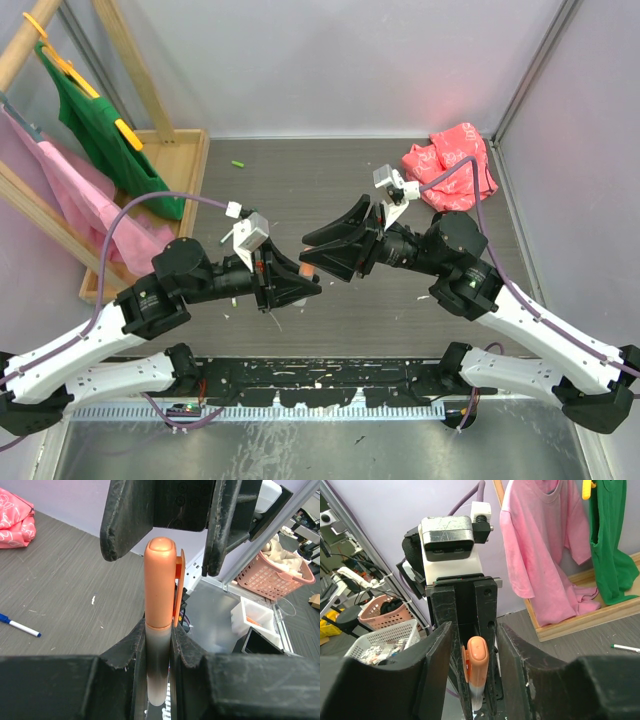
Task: Insert the pens into the pen caps
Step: Press the pen cap onto the pen.
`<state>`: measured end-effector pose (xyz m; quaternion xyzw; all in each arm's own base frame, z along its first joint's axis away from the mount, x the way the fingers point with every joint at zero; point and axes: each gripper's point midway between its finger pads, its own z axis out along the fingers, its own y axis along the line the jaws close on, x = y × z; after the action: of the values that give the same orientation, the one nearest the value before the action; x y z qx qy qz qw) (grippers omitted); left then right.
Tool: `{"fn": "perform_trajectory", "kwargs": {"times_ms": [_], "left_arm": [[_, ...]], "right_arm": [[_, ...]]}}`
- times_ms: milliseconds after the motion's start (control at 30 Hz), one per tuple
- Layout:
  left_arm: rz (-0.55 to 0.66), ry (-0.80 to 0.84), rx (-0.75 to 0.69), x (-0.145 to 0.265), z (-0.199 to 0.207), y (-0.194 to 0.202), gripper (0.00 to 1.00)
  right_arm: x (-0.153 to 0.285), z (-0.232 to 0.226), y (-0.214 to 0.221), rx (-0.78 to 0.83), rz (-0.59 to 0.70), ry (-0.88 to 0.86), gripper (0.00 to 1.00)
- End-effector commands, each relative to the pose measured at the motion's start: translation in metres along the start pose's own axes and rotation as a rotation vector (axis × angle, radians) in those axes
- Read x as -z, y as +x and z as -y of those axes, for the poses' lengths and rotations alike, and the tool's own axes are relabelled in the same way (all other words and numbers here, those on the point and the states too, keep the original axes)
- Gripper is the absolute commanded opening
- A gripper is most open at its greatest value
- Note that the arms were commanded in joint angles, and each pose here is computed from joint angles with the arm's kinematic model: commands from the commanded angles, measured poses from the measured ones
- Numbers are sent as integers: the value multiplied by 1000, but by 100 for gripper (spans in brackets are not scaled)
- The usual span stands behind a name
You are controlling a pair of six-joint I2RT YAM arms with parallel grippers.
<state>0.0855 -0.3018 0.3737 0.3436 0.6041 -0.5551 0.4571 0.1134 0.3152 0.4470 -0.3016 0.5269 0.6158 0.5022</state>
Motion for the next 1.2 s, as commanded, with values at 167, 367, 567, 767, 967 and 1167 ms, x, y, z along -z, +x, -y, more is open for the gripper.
{"fn": "perform_trajectory", "kwargs": {"times_ms": [167, 367, 567, 767, 967, 1167], "left_arm": [[105, 63, -46, -1, 17, -35, 0], [110, 70, -49, -1, 19, -37, 0], [114, 65, -51, -1, 18, -38, 0], [136, 64, -45, -1, 19, -45, 0], [203, 81, -27, 2, 28, -66, 0], [268, 107, -43, 10, 42, -94, 0]], "right_arm": [[1, -12, -12, 15, 42, -48, 44], [1, -12, -10, 10, 44, -48, 38], [1, -11, -9, 8, 48, -49, 27], [1, -12, -6, 15, 42, -66, 7], [1, -19, 2, 42, 17, -124, 0], [-5, -19, 28, 19, -80, -153, 0]]}}
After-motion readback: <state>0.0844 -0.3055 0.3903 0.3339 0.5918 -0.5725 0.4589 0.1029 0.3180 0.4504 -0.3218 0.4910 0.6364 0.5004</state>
